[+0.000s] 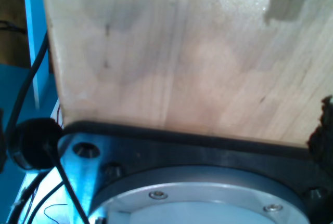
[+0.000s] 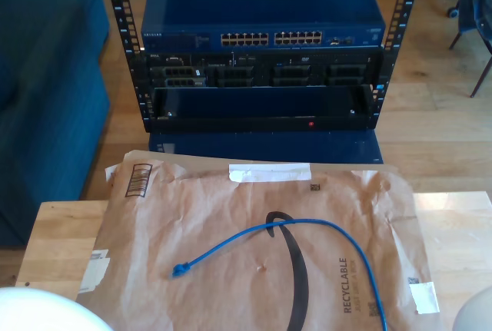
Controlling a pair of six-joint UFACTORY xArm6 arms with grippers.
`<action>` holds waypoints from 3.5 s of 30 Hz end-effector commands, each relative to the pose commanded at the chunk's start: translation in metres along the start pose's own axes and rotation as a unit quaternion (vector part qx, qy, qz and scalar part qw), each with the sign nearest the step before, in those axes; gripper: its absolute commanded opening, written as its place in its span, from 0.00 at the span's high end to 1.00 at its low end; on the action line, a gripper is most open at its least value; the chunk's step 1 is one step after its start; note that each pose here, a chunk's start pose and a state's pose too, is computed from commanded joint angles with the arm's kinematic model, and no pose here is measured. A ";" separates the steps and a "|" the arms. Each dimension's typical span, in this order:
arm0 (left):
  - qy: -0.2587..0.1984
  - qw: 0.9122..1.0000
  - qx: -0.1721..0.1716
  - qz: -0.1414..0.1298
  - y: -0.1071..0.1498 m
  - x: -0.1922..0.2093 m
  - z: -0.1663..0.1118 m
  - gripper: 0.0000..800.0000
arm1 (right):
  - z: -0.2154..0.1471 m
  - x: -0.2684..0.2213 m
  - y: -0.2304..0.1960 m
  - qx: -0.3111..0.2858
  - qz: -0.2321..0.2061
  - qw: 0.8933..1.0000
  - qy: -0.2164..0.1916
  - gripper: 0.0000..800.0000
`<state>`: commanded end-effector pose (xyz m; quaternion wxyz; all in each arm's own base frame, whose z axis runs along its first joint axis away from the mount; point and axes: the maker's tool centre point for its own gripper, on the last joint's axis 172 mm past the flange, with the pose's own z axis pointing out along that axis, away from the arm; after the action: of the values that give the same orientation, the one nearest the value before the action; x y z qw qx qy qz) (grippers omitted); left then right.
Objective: Grab the cable and plug it in
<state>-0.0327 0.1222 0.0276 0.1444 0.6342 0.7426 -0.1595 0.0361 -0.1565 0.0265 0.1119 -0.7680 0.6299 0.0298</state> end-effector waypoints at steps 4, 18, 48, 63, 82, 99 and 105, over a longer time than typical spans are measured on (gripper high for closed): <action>0.000 1.000 0.000 0.000 0.000 0.000 0.000 0.00 | 0.000 0.000 0.000 0.000 0.000 1.000 0.000 0.00; 0.000 1.000 0.000 0.000 0.000 0.000 0.000 0.00 | 0.000 0.000 0.000 0.000 0.000 1.000 0.000 0.00; 0.000 1.000 0.000 0.000 0.000 0.000 0.000 0.00 | 0.000 0.000 0.000 0.000 0.000 1.000 0.000 0.00; 0.000 1.000 0.000 0.000 0.000 0.000 0.000 0.00 | 0.001 -0.001 0.000 0.000 0.002 1.000 -0.001 0.00; 0.013 1.000 0.007 -0.012 -0.006 0.003 -0.066 0.00 | -0.095 0.030 -0.019 0.005 0.086 0.996 0.018 0.01; 0.081 0.991 0.104 -0.022 0.114 -0.020 -0.137 0.00 | -0.154 0.063 -0.177 -0.020 0.092 0.995 0.043 0.02; 0.108 0.986 0.127 -0.026 0.147 -0.042 -0.140 0.00 | -0.159 0.020 -0.228 -0.050 0.084 0.995 0.012 0.02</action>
<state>0.1179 0.1645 0.1648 -0.0226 0.6416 0.7437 -0.1865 0.2473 -0.1675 0.2086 0.0625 -0.7176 0.6909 0.0615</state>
